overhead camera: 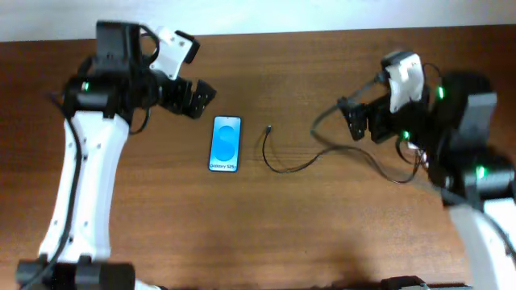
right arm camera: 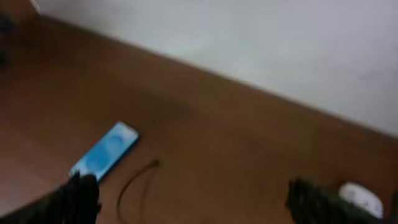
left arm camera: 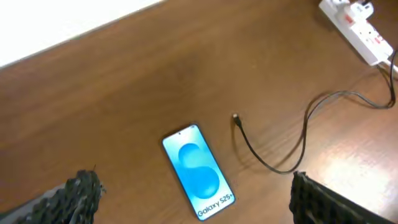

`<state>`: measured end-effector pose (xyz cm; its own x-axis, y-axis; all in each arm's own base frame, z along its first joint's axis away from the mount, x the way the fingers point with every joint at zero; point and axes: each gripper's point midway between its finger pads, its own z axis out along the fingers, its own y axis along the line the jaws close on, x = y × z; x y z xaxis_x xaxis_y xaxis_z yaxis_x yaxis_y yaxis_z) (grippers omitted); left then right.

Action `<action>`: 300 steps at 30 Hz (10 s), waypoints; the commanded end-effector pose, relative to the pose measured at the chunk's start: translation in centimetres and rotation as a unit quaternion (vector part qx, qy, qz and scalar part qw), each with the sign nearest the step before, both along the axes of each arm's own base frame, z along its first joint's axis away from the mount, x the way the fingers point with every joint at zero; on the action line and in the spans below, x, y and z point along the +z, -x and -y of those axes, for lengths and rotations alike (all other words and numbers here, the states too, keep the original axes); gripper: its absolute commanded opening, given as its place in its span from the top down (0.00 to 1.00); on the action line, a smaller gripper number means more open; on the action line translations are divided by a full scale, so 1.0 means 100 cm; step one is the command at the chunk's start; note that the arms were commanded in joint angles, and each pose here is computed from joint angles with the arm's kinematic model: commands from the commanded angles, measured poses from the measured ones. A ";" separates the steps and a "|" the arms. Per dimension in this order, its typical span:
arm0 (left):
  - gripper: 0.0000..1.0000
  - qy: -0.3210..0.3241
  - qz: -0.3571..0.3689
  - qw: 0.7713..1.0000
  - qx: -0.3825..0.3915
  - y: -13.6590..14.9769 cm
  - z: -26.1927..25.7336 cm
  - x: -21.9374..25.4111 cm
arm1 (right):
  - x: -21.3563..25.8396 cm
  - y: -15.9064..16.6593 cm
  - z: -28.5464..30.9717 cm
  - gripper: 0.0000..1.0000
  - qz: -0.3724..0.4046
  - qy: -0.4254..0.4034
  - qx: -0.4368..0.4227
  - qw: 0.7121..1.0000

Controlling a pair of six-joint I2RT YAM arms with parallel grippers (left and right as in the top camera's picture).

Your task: Plug charger to phone and switch on socket

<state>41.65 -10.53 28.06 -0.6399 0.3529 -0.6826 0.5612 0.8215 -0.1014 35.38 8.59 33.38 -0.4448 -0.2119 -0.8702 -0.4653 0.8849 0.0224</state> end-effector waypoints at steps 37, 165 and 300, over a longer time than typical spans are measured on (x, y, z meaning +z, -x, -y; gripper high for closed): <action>0.00 -0.154 -0.371 0.891 0.212 0.003 0.037 -0.289 | -0.065 -0.018 -0.007 0.01 -0.225 0.003 0.015 0.974; 1.00 0.320 -0.552 0.747 0.185 -0.038 0.127 -0.127 | -0.138 -0.109 -0.082 0.96 -0.312 -0.188 -0.154 0.918; 1.00 0.504 -0.412 0.757 -0.063 -0.089 0.090 -0.029 | -0.142 -0.055 -0.092 0.96 -0.298 -0.230 0.116 0.919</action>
